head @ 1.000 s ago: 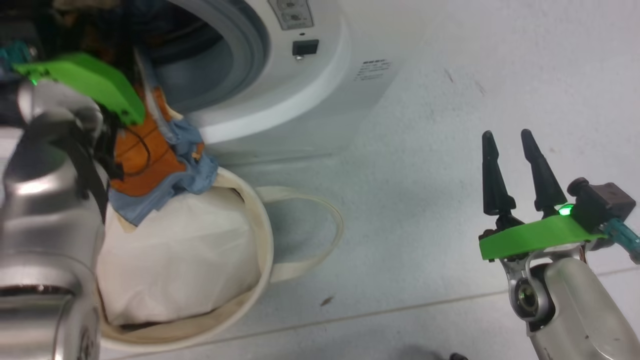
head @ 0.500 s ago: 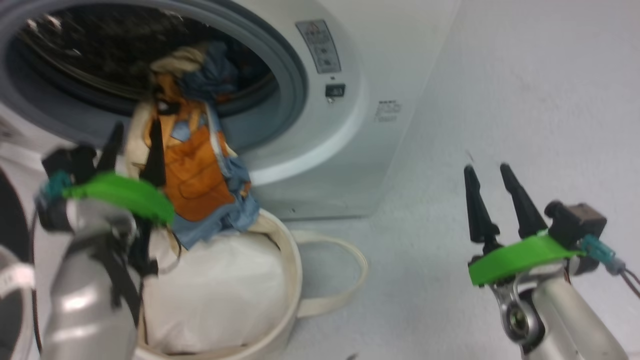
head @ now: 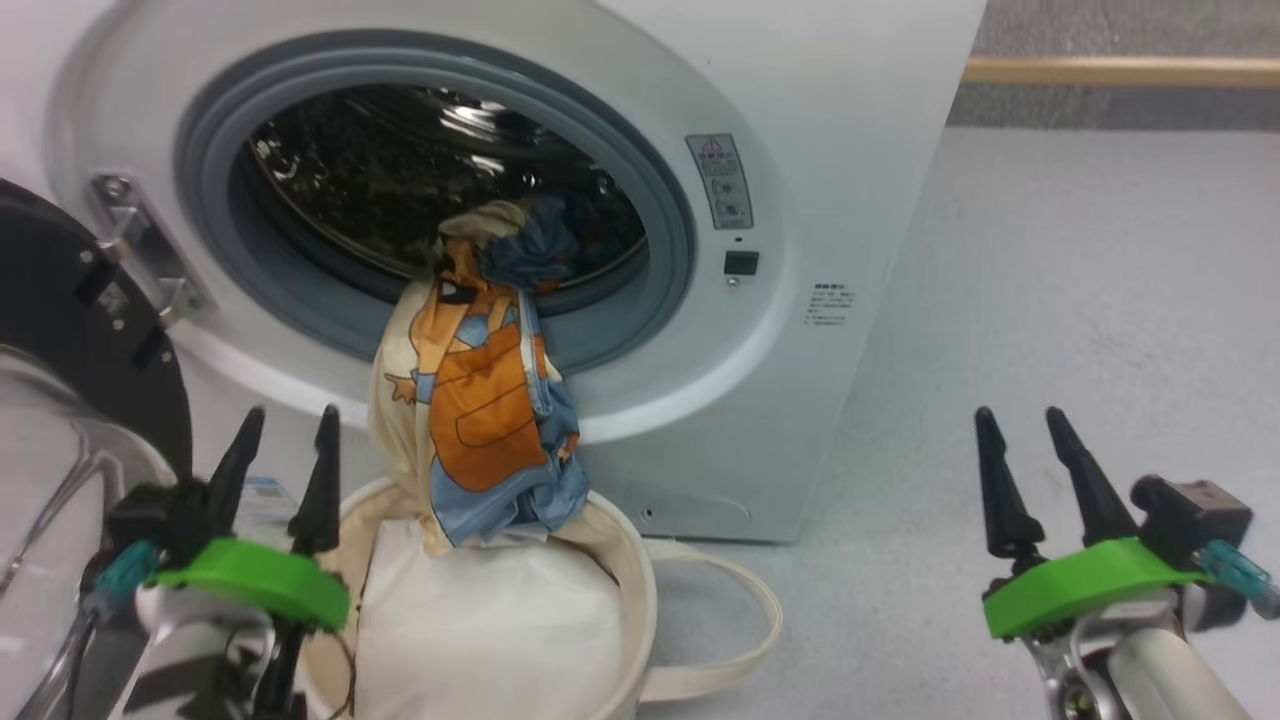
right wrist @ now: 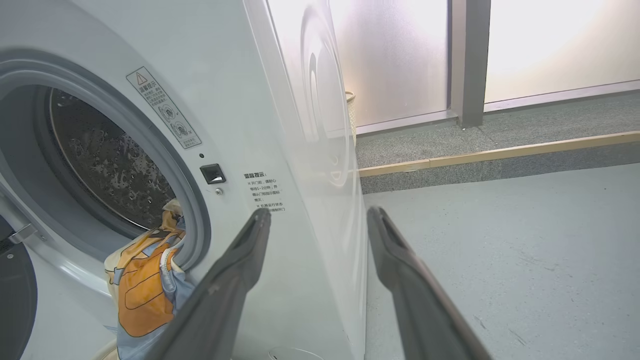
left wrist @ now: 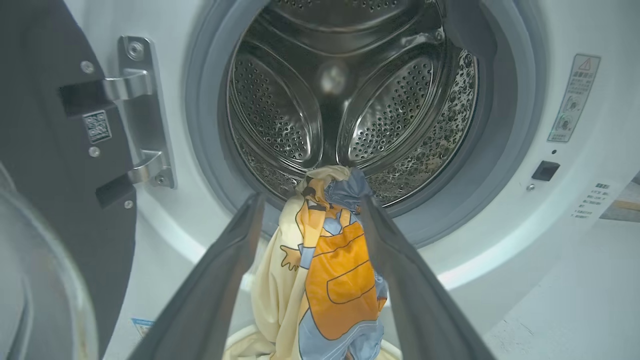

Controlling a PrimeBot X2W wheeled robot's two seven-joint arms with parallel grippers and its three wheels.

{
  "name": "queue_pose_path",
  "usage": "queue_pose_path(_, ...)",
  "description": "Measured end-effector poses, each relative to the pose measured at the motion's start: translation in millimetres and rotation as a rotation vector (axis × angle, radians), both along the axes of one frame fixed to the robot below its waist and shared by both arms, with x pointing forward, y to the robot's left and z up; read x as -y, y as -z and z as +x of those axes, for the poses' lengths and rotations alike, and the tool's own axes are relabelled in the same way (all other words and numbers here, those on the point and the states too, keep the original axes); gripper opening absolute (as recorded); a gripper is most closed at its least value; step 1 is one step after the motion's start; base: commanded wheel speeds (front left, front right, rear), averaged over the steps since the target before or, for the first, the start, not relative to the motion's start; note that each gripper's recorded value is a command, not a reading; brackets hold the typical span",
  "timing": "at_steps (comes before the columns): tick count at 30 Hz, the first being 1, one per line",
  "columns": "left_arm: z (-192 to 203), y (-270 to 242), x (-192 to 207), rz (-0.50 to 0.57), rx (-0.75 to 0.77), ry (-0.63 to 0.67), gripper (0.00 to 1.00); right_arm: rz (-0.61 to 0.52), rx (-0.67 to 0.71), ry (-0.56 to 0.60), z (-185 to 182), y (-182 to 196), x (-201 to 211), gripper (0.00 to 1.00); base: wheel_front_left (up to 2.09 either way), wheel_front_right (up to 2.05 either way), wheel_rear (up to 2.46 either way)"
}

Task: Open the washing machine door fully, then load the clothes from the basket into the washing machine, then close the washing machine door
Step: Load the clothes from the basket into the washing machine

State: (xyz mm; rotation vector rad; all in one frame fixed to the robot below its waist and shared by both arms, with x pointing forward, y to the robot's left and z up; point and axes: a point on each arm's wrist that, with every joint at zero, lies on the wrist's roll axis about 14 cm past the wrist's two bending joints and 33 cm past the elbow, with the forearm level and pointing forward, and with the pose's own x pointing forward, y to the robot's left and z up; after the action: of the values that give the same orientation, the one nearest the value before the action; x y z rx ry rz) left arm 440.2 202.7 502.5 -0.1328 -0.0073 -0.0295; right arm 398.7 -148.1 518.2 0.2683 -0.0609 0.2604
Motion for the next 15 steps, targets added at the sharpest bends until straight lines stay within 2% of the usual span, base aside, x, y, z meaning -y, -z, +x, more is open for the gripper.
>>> queue_pose_path(7,-27,-2,-24,0.008,0.022,-0.065,1.0,-0.013,-0.005,0.053,-11,2,19,1.0,0.0,0.0,0.0)
queue_pose_path(15,-31,-5,-18,0.013,0.037,-0.055,1.0,-0.017,-0.01,0.064,-11,4,23,1.0,0.0,0.0,0.0)
